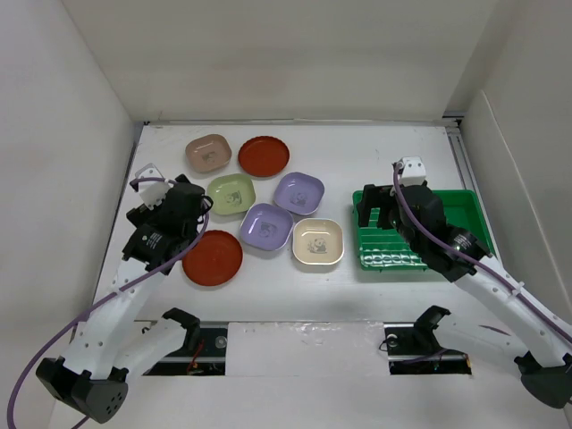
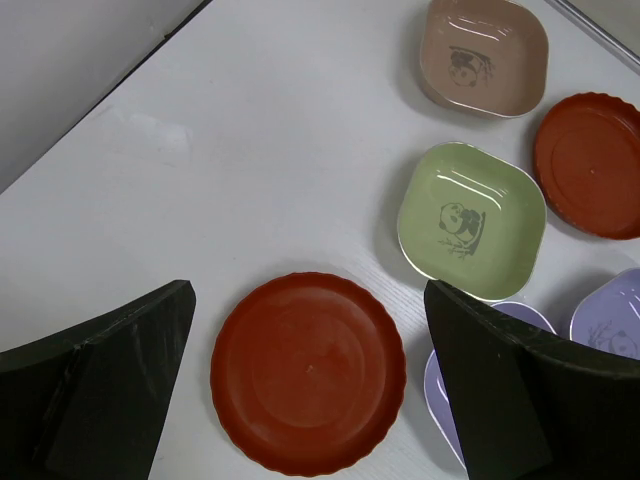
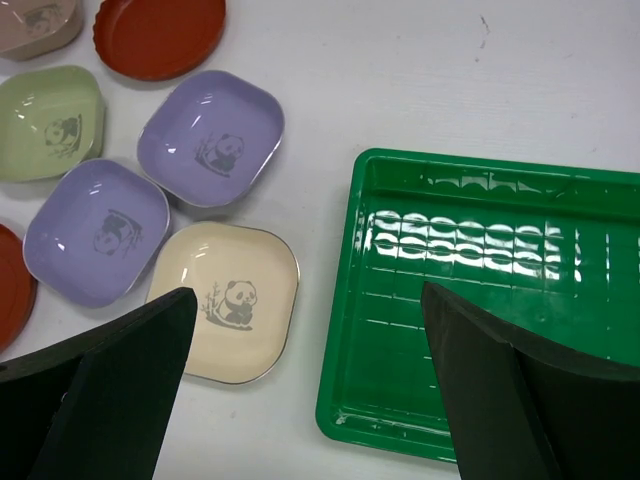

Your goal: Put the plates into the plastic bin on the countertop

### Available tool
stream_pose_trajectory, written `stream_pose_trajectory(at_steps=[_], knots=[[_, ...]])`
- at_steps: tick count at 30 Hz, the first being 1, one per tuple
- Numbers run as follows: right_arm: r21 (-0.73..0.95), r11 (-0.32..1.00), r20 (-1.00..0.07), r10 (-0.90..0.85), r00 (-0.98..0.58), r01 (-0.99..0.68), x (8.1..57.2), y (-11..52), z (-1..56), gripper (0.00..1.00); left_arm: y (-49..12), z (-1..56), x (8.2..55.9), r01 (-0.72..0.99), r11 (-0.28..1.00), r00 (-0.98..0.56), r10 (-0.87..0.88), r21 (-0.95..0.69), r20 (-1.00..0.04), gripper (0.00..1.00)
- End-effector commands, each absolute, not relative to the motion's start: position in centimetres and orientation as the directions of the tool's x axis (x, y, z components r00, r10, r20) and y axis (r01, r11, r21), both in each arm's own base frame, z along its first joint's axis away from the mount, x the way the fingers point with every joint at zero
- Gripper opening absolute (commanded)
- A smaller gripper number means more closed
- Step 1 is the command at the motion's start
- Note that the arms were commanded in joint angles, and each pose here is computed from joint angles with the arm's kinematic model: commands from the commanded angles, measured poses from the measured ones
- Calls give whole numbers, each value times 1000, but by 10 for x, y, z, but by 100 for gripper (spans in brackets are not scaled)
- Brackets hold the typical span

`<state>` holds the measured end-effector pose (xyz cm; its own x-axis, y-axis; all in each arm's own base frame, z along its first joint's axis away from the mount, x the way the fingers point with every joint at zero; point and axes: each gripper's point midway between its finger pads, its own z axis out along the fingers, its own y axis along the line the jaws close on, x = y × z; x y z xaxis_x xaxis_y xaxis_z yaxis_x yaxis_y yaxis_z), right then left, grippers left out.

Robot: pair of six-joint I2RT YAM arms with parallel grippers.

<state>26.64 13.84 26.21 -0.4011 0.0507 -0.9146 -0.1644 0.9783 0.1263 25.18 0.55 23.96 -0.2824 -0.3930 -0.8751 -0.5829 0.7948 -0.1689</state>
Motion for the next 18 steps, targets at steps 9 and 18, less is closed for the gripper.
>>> stream_pose_trajectory(at_steps=[9, 18], knots=[[179, 973, -941, 126, -314, -144, 269, 132, 298, 100, 6, 251, 255, -575, 793, -243, -401, -201, -883, 100], [188, 963, -942, 121, -312, -194, 269, 144, 300, 100, -25, 266, 274, -466, 845, -293, -429, -264, -854, 100]])
